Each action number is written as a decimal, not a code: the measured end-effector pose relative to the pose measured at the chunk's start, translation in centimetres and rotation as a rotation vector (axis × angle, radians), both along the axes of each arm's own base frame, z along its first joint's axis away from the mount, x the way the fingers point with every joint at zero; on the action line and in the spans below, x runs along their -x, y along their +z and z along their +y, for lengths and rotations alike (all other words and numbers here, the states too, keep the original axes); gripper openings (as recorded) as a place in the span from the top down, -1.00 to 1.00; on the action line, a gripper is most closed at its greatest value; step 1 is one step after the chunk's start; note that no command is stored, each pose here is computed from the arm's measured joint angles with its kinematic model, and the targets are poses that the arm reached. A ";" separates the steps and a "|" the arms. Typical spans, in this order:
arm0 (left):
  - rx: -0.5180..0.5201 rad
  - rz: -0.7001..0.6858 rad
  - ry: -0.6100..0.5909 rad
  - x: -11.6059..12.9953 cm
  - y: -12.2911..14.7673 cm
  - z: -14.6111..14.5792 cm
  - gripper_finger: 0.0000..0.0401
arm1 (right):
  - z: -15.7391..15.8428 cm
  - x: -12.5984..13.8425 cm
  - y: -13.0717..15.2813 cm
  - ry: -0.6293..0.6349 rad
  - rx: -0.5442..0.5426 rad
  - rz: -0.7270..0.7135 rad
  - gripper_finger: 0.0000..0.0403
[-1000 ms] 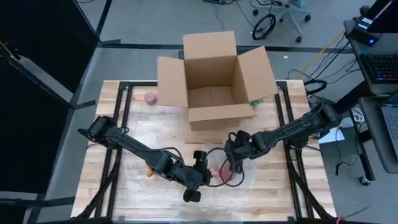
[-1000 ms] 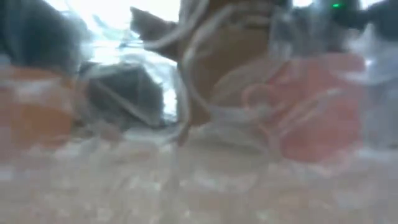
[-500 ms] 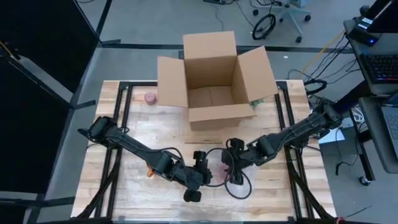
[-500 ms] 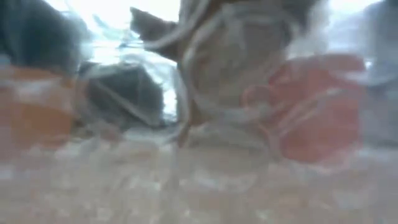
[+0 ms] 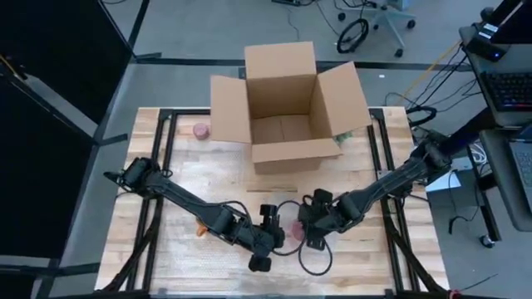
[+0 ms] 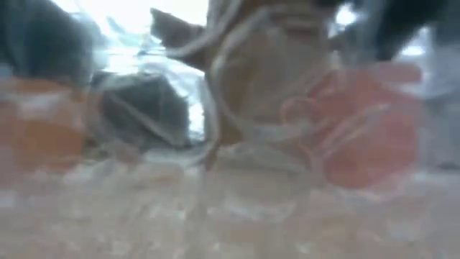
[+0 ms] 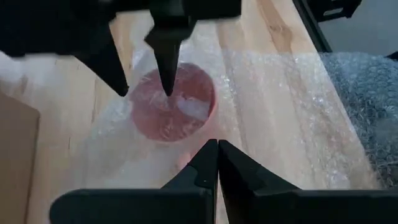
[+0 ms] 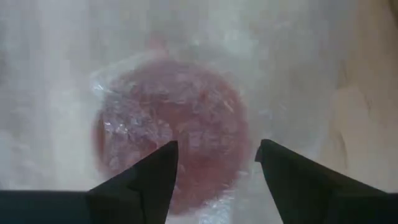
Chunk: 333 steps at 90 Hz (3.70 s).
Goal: Wrap mug
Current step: Wrap the pink cup with the bubble wrap
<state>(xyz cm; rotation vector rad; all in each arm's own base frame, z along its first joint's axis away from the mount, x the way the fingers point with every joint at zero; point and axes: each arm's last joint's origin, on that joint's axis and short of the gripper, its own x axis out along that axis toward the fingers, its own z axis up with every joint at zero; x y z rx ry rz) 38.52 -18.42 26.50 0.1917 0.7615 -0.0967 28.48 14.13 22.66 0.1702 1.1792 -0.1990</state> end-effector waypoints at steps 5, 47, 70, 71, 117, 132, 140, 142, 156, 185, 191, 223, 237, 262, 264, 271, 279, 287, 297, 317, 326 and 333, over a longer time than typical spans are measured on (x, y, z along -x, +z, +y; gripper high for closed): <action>0.000 -0.001 0.000 0.0 0.0 0.0 1.00 | 0.1 -0.3 -0.6 0.000 0.008 0.010 -0.05; -0.002 -0.005 -0.009 -0.1 0.0 0.0 1.00 | 1.4 -2.5 -6.0 0.031 0.041 0.103 -0.05; 0.000 -0.006 -0.010 -0.1 0.1 0.0 1.00 | 1.0 -2.7 -5.7 0.047 0.031 0.106 -0.05; 0.000 -0.006 -0.010 -0.1 0.1 0.0 1.00 | 1.0 -2.7 -5.6 0.049 0.029 0.106 -0.05; -0.014 -0.004 -0.021 -0.1 0.0 0.0 1.00 | -0.1 -2.0 0.0 0.059 -0.154 -0.037 -0.05; -0.015 -0.004 -0.022 0.0 0.0 0.0 1.00 | -0.1 -1.9 0.6 0.067 -0.169 -0.066 -0.05; -0.015 -0.003 -0.022 0.0 0.0 0.0 1.00 | -0.2 -1.8 0.5 0.073 -0.157 -0.056 0.00; -0.015 -0.003 -0.022 0.0 0.0 0.0 1.00 | -0.2 -1.8 0.5 0.075 -0.151 -0.055 0.03; -0.016 -0.003 -0.022 0.0 0.0 0.0 1.00 | -0.6 -1.3 1.0 0.080 -0.119 -0.042 0.32; 0.033 -0.027 -0.056 -0.7 -0.4 -0.5 1.00 | -1.8 0.5 4.5 0.075 -0.149 -0.127 0.92; 0.052 -0.034 -0.068 -1.1 -0.9 -0.8 1.00 | -1.9 0.7 4.9 0.077 -0.156 -0.142 0.98; 0.170 -0.022 -0.056 -2.6 -5.0 -3.1 1.00 | -1.8 0.8 6.3 0.075 -0.187 -0.185 1.00; 0.143 0.008 0.026 -3.2 -7.5 -3.1 1.00 | -1.2 0.4 7.8 0.083 -0.218 -0.263 1.00; 0.137 -0.018 0.125 -3.8 -7.9 -2.1 1.00 | 1.1 0.4 7.7 0.072 -0.286 -0.308 1.00; 0.138 -0.020 0.126 -3.9 -7.9 -2.1 1.00 | 1.3 0.4 7.6 0.072 -0.287 -0.305 1.00; 0.141 -0.026 0.131 -4.0 -7.9 -2.0 1.00 | 2.2 0.3 7.0 0.067 -0.284 -0.302 1.00; 0.145 -0.030 0.132 -4.0 -7.8 -2.0 1.00 | 3.1 -0.1 5.9 0.078 -0.274 -0.278 1.00; 0.149 -0.031 0.138 -4.0 -7.8 -1.9 1.00 | 4.0 -0.8 4.4 0.069 -0.232 -0.267 1.00; 0.150 -0.029 0.139 -4.0 -7.9 -2.0 1.00 | 4.9 -1.5 2.5 0.070 -0.195 -0.243 1.00; 0.147 -0.032 0.137 -4.0 -7.9 -1.9 1.00 | 5.2 -2.0 1.5 0.094 -0.192 -0.213 0.79; 0.145 -0.034 0.133 -4.1 -7.8 -2.0 1.00 | 5.2 -2.0 1.5 0.107 -0.190 -0.212 0.55; 0.145 -0.035 0.133 -4.1 -7.8 -1.9 1.00 | 5.1 -1.9 1.8 0.132 -0.182 -0.216 0.35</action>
